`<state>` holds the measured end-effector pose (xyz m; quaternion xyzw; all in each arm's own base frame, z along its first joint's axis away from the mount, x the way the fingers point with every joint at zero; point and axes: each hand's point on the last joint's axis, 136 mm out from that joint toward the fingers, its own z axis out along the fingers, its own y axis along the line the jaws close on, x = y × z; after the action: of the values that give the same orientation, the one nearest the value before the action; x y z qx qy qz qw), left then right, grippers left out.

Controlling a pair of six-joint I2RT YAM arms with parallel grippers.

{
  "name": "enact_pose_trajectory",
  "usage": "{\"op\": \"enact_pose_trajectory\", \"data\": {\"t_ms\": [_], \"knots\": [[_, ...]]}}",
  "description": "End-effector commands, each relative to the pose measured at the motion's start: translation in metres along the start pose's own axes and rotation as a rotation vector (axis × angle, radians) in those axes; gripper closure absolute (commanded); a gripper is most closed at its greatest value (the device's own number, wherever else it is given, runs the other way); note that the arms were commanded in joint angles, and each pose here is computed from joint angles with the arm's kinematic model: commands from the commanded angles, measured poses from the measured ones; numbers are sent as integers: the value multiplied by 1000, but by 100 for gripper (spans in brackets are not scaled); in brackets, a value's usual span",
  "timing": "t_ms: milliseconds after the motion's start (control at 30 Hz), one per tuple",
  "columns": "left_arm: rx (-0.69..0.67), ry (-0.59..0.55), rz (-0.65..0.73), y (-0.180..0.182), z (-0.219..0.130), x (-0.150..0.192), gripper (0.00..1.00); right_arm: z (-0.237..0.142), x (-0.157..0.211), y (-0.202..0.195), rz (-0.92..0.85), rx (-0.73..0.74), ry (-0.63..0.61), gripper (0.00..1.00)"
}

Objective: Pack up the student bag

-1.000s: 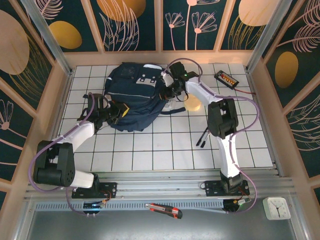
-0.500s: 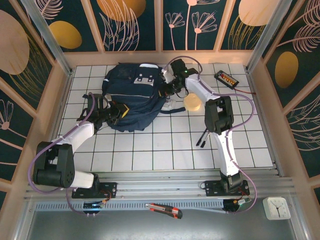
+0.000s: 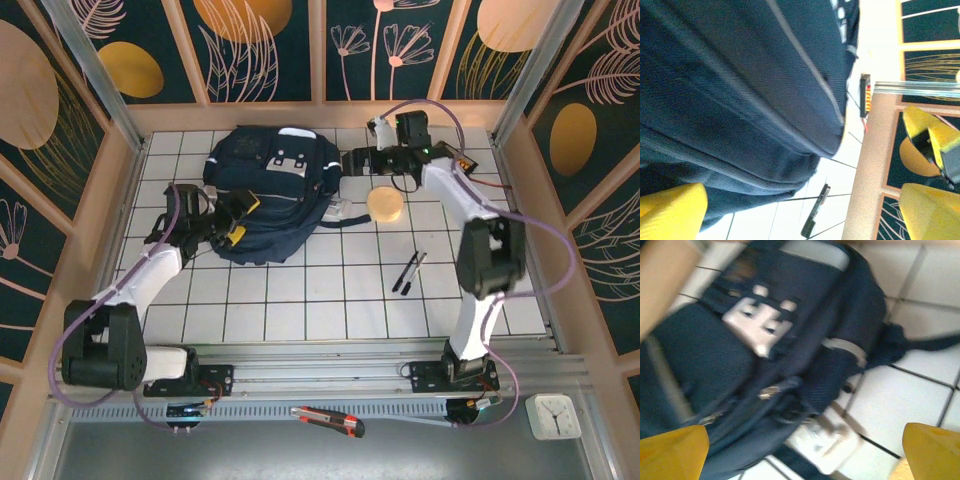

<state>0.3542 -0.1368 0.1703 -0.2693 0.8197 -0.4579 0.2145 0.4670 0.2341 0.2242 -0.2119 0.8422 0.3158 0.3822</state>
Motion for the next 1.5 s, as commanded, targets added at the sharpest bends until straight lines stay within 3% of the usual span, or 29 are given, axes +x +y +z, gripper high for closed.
{"op": "enact_pose_trajectory", "data": {"t_ms": [0,67,167,233,400,600,833,1233,1467], "knots": [[32,-28,72,-28,-19,-4,1,-29,-17,76,-371,-257,-288,1],[17,-49,111,-32,-21,-11,1,-33,8,97,-562,-360,-343,1],[-35,-91,180,-27,-22,-33,1,-3,26,92,-647,-377,-245,21],[-118,-126,257,-16,-21,-55,1,17,42,95,-722,-394,-191,24],[-221,-163,364,-1,-16,-96,1,54,61,102,-825,-424,-163,24],[-227,-150,385,-4,-3,-115,1,79,59,102,-868,-409,-166,24],[-322,-208,515,-15,-20,-132,3,102,63,105,-1067,-253,-108,24],[-344,-216,544,-12,-25,-131,2,121,95,122,-1276,-221,-3,26],[-338,-214,544,-12,-26,-129,1,113,106,128,-1295,-247,44,29]]}}
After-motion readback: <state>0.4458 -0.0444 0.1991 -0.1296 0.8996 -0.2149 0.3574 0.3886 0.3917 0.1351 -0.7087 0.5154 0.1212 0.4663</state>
